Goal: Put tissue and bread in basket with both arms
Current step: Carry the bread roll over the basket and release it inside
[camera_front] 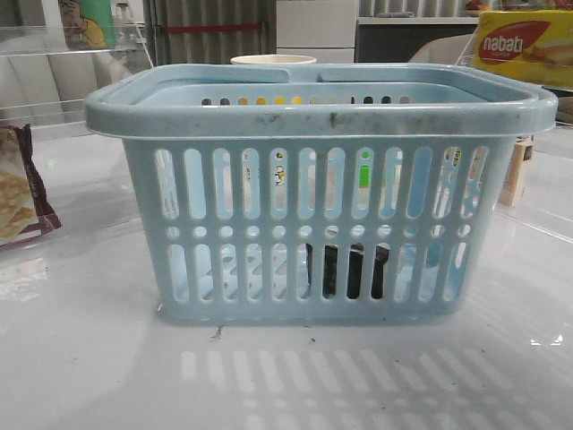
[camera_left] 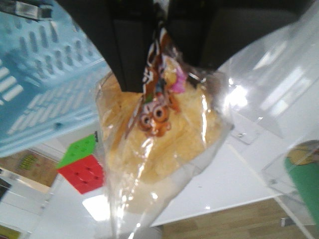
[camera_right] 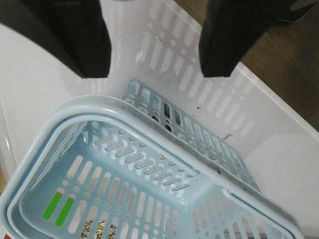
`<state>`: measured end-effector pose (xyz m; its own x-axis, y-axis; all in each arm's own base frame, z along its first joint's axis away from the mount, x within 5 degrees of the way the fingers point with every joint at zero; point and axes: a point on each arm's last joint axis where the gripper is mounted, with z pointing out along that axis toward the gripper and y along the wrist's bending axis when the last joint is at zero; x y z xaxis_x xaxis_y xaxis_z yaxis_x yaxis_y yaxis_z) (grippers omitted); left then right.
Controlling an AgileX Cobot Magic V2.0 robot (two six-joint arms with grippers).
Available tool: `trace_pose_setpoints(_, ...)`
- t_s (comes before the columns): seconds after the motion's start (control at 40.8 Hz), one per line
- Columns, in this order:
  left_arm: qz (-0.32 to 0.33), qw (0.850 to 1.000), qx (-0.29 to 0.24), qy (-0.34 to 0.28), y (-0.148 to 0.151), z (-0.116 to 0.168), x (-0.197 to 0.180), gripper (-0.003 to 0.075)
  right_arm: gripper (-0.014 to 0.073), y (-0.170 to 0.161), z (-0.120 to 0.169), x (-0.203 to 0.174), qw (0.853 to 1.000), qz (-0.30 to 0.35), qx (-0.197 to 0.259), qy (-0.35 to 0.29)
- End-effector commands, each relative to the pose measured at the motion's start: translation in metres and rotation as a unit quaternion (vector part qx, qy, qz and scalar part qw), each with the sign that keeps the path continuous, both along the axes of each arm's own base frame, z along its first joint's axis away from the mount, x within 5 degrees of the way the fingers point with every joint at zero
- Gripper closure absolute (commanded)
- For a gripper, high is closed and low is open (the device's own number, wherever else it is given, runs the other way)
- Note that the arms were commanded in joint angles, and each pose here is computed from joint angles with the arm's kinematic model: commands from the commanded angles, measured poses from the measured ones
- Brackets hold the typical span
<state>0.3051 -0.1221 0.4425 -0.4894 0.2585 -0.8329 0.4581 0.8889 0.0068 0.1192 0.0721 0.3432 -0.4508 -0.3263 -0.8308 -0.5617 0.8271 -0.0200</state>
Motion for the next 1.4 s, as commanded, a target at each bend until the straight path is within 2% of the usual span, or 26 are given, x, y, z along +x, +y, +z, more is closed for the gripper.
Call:
trace_pose_setpoints(0.0,-0.042,0.998,-0.029,-0.048,-0.022,0.023,-0.020,0.0629,0.0099,0.000,0.015,0.002,0.999,-0.003,0.021,-0.046)
trace_pose_setpoints(0.172,-0.102,0.994,-0.019,-0.019,-0.066,0.002,-0.022,0.0629,0.0099,0.000,0.015,0.002,0.999,-0.003,0.021,-0.046)
trace_pose_setpoints(0.319,-0.133,0.991,0.000,0.019,-0.100,-0.028,-0.013,0.0630,0.0099,0.000,0.015,0.002,0.999,-0.003,0.021,-0.046)
trace_pose_setpoints(0.564,-0.138,0.988,0.024,0.063,-0.123,-0.073,0.011,0.0626,0.0099,0.000,0.015,0.002,0.999,-0.003,0.021,-0.046)
trace_pose_setpoints(0.638,-0.137,0.988,0.028,0.072,-0.126,-0.081,0.015,0.0582,0.0099,0.000,0.015,0.002,0.999,-0.003,0.021,-0.046)
trace_pose_setpoints(0.712,-0.137,0.988,0.029,0.070,-0.127,-0.081,0.016,0.0501,0.0099,0.000,0.015,0.002,0.999,-0.003,0.021,-0.046)
trace_pose_setpoints(0.81,-0.137,0.988,0.028,0.071,-0.126,-0.081,0.015,0.0348,0.0099,0.000,0.015,0.002,0.999,-0.003,0.021,-0.046)
trace_pose_setpoints(0.883,-0.139,0.987,0.031,0.077,-0.124,-0.079,0.012,0.0275,0.0099,0.000,0.015,0.002,0.999,-0.003,0.021,-0.046)
trace_pose_setpoints(1.104,-0.146,0.986,0.036,0.077,-0.104,-0.044,-0.017,0.0264,0.0099,0.000,0.015,0.002,0.999,-0.003,0.021,-0.046)
trace_pose_setpoints(1.202,-0.155,0.986,0.019,0.067,-0.089,-0.021,-0.043,0.0264,0.0099,0.000,0.015,0.002,0.999,-0.003,0.021,-0.046)
trace_pose_setpoints(1.374,-0.161,0.987,-0.003,0.026,-0.059,-0.003,-0.091,0.0264,0.0099,0.000,0.015,0.002,0.999,-0.003,0.021,-0.046)
